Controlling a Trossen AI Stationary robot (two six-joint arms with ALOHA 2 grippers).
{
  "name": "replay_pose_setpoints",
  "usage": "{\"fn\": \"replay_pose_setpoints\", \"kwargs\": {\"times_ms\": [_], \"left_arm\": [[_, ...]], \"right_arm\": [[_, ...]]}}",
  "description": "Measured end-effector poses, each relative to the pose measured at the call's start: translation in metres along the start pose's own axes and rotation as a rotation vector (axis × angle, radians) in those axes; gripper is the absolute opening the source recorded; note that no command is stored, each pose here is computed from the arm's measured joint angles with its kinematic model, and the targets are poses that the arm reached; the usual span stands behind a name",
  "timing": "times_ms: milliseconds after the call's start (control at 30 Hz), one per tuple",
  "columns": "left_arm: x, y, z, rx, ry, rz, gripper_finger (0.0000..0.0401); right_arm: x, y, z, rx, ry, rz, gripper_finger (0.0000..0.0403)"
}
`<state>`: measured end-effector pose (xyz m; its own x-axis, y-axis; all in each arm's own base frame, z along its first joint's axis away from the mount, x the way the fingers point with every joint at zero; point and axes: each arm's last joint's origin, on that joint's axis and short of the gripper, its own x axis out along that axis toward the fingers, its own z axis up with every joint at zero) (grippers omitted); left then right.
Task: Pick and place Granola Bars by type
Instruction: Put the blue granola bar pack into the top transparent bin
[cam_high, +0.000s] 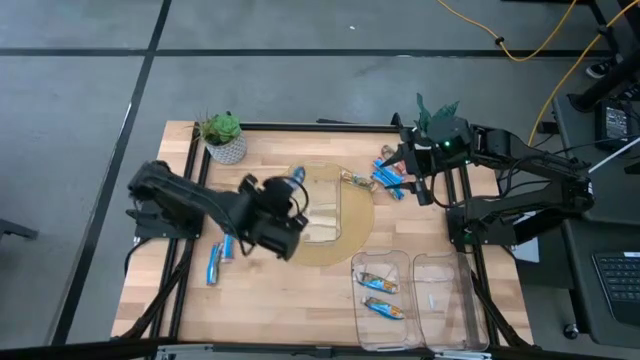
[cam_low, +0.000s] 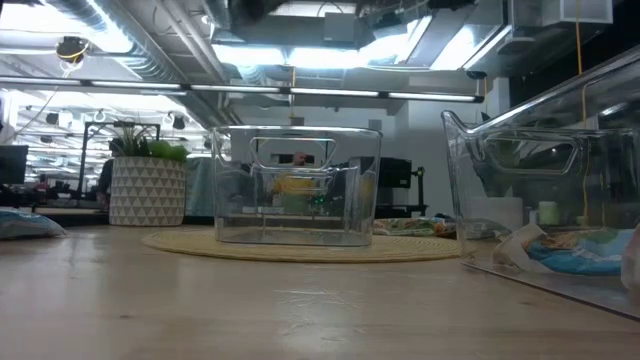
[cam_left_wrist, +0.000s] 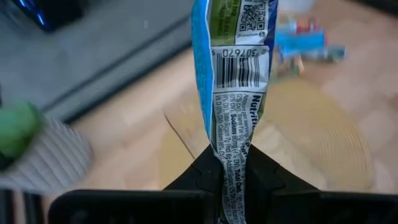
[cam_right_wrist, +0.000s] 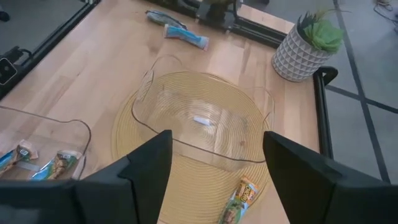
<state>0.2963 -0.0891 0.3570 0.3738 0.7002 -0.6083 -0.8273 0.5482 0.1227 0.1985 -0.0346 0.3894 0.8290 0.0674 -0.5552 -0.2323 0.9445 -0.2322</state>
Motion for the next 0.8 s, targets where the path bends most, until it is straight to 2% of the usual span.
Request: {"fn": "replay_pose_setpoints", "kwargs": {"times_ms": [167,333,533,800], "left_arm": [[-0.007,0.03,0.023,0.061,-0.064,0.012,0.0026],[-0.013,0.05,0.034,0.124,-0.082,0.005,0.0026],[-0.023,0.066,0.041,0.205,-0.12,-0.009,0.0026],[-0.025,0.074,0.051,0.293,-0.163,-0.013,0.0026]], "right_arm": [[0.0,-0.002,0.004,0.044,-0.042,-0.026,0.0253],[0.0,-0.003,0.006,0.078,-0.06,-0.034,0.0253],[-0.001,-0.005,0.011,0.15,-0.108,-0.05,0.0253],[-0.002,-0.008,0.018,0.161,-0.183,-0.08,0.0253]]}}
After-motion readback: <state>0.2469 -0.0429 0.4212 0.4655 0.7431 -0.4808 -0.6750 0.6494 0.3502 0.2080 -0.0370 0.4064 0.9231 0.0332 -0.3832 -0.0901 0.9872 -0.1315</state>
